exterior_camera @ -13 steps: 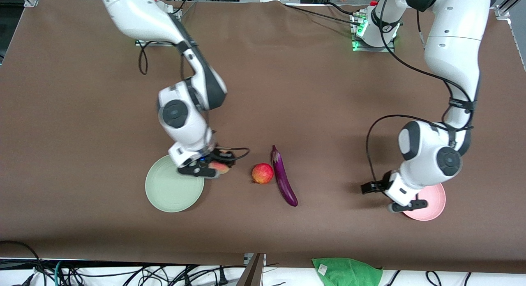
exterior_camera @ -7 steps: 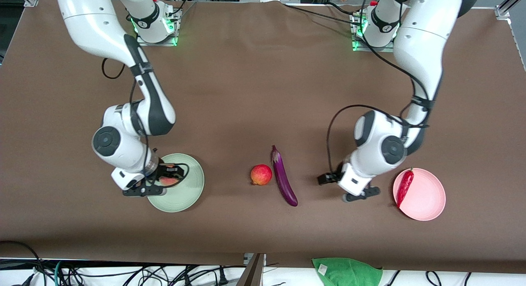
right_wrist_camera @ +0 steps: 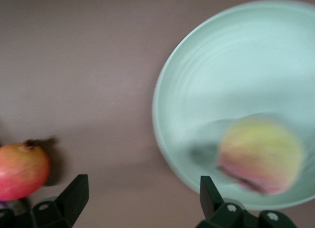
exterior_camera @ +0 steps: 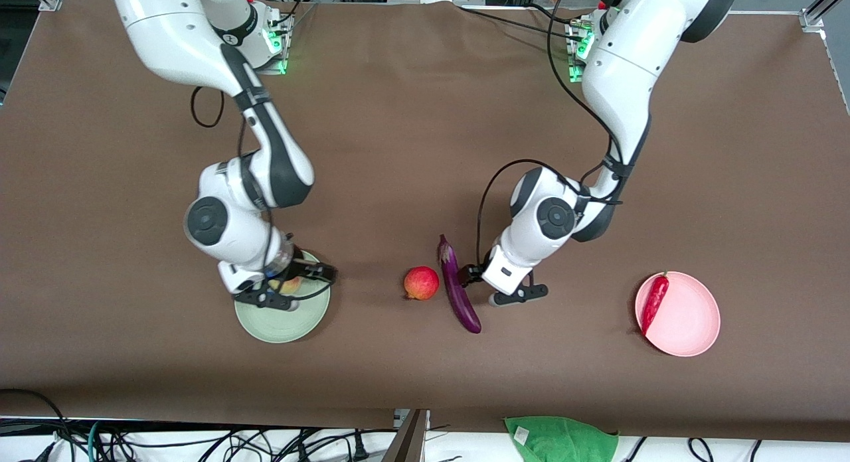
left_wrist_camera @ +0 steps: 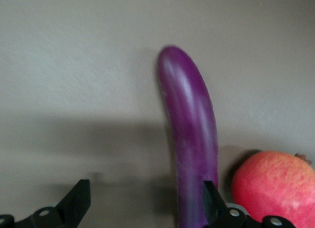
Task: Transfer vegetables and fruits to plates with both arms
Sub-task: 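Reach the right gripper to the apple while the left gripper grasps the eggplant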
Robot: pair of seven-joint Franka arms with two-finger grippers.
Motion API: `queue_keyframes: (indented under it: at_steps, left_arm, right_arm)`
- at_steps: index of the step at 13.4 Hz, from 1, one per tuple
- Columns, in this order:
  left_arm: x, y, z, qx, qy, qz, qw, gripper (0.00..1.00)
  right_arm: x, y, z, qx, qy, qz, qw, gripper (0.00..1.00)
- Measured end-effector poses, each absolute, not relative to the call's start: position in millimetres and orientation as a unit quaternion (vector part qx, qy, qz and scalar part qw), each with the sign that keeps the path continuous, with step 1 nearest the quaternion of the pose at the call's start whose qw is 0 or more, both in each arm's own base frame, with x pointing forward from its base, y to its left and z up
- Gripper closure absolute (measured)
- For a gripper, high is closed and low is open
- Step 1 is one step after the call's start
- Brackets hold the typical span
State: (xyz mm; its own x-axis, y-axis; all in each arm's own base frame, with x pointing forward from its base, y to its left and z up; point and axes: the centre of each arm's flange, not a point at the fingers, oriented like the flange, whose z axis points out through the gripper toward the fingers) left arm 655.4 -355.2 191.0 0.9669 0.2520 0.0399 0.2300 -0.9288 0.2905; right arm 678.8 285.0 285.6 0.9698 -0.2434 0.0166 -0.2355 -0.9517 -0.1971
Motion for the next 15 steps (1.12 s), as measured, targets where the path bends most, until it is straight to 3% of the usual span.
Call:
queue_keyframes:
  at_steps: [3, 6, 11, 12, 15]
  left_arm:
    - [645.9, -370.8, 179.4, 0.98, 0.129, 0.037, 0.145, 0.0]
    - [643.3, -377.3, 177.3, 0.978, 0.141, 0.04, 0.15, 0.0]
    - [633.8, -392.4, 165.0, 0.978, 0.14, 0.047, 0.146, 0.03]
    - [633.6, -391.6, 162.3, 0.979, 0.14, 0.049, 0.141, 0.11]
    - [634.3, -389.7, 159.3, 0.979, 0.139, 0.051, 0.136, 0.47]
  right_arm:
    - [664.1, 346.2, 284.3, -0.971, 0.201, -0.045, 0.125, 0.0]
    - [658.8, 394.0, 250.9, -0.949, 0.261, -0.077, 0.16, 0.0]
    - [683.0, 420.0, 233.7, -0.914, 0.325, -0.113, 0.215, 0.0]
    - [684.0, 424.3, 233.3, -0.909, 0.331, -0.119, 0.224, 0.0]
    - [673.1, 441.8, 217.3, -0.906, 0.333, -0.118, 0.23, 0.0]
